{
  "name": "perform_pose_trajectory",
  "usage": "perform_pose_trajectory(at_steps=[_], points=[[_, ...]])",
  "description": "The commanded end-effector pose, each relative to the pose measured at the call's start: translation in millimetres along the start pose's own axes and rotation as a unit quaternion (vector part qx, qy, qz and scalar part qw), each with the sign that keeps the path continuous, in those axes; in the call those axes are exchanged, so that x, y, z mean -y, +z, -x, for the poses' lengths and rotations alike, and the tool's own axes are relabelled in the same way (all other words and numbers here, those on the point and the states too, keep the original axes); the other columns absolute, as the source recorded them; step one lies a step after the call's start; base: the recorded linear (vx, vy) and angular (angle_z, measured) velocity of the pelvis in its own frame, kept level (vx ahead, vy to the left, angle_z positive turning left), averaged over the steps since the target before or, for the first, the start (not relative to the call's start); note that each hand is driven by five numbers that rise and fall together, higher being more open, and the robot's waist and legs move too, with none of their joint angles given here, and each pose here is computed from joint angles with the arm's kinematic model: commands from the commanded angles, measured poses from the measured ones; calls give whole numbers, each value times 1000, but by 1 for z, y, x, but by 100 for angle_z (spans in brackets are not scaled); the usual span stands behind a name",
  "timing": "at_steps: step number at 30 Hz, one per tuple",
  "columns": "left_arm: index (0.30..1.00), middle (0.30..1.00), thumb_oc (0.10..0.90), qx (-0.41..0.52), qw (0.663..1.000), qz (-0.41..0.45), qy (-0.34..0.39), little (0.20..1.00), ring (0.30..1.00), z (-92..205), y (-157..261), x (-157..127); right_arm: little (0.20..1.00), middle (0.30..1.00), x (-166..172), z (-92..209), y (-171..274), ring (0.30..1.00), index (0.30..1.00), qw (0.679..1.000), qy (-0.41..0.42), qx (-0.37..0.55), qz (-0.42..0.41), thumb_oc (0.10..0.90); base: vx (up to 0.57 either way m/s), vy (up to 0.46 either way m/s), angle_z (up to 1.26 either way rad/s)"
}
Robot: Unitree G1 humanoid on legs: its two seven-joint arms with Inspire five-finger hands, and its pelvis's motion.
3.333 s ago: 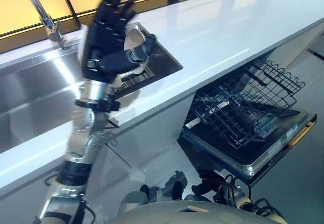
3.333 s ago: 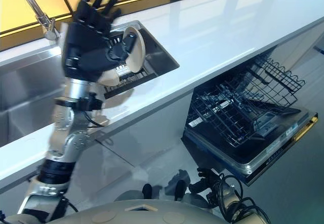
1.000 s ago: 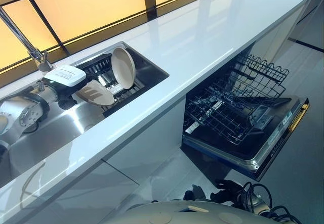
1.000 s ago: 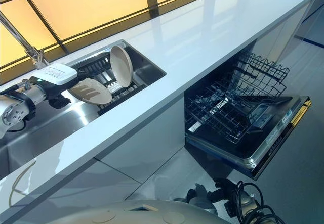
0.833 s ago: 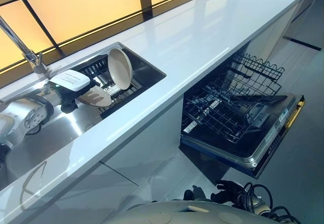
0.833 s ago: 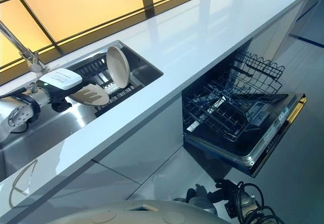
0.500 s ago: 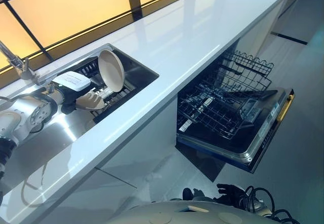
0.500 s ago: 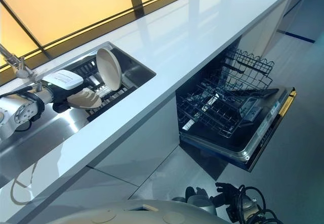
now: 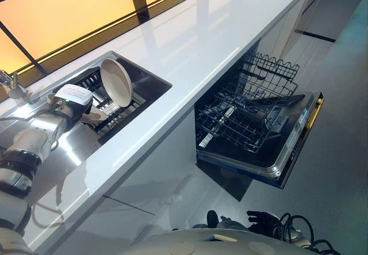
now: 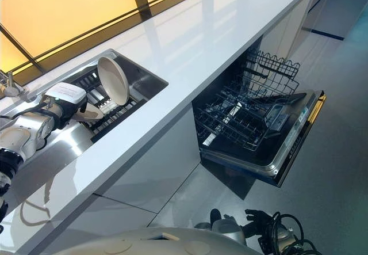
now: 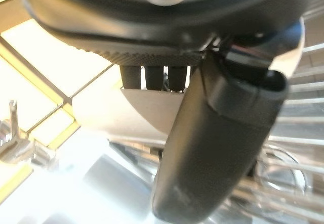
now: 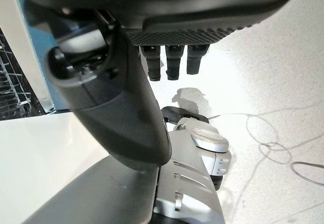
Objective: Pick up plates and place into dishwasher.
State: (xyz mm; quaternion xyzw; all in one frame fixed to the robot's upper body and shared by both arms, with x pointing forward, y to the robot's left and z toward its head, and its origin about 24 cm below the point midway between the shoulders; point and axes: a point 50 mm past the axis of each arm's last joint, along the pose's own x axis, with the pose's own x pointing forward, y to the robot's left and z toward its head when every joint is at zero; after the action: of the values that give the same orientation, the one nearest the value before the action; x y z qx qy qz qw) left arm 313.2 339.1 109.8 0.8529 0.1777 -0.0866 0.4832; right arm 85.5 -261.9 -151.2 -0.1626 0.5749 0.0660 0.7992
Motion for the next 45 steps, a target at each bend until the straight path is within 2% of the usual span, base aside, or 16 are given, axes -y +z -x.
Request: perform_pose_trajectory(at_steps=[1,5,9,15,18,24,26,32,34,37,39,40,41,43,45], points=[[300,300,100,-134,989,4,70,200,300,2,-51,-45,900,900,7,0,20,900,900,999,1,43,15,800,0,0,0],[300,300,100,-155,982,26,108,200,300,3,-56,-51,900,900,6,0,25,900,900,998,1,63,8,800,0,0,0],[300,300,100,-156,969,70,180,200,300,7,-59,-56,900,900,1,0,37,900,900,995,5,97,-8,800,0,0,0],[300,300,100,-145,930,161,297,200,300,22,-69,-73,900,900,-7,5,61,900,900,986,12,168,-3,800,0,0,0],[300,300,100,-141,900,202,359,200,300,37,-78,-86,900,900,-11,15,87,900,900,972,19,235,16,800,-43,-3,1],[300,300,100,-130,840,240,468,200,300,71,-96,-104,900,900,-24,47,132,900,900,933,85,350,-25,800,-43,3,1],[300,300,100,-128,834,242,479,200,300,75,-97,-105,900,900,-24,51,137,900,900,926,93,365,-37,800,0,0,0],[300,300,100,-107,804,242,532,200,300,89,-97,-112,900,900,-16,82,170,900,900,875,99,465,-98,800,-5,0,1],[300,300,100,-97,796,240,548,200,300,93,-94,-115,900,900,-7,99,186,900,900,847,62,515,-114,800,0,0,0],[300,300,100,-83,782,240,570,200,300,99,-85,-113,900,900,11,134,209,900,900,791,-40,600,-113,800,-5,11,0],[300,300,100,-70,770,246,584,200,300,105,-77,-111,900,900,24,166,222,900,900,734,-141,659,-86,800,-17,43,-2],[300,300,100,-56,760,253,597,200,300,109,-71,-110,900,900,32,192,228,900,900,680,-208,701,-63,800,-11,40,-2],[300,300,100,-51,755,254,602,200,300,111,-68,-109,900,900,35,200,231,900,900,663,-227,711,-56,800,-5,39,-2],[300,300,100,-27,738,266,619,200,300,117,-59,-112,900,900,45,230,240,900,900,592,-277,756,-35,800,0,0,0],[300,300,100,-2,726,279,629,200,300,121,-52,-119,900,900,48,251,248,900,900,541,-301,786,-11,800,0,0,0]])
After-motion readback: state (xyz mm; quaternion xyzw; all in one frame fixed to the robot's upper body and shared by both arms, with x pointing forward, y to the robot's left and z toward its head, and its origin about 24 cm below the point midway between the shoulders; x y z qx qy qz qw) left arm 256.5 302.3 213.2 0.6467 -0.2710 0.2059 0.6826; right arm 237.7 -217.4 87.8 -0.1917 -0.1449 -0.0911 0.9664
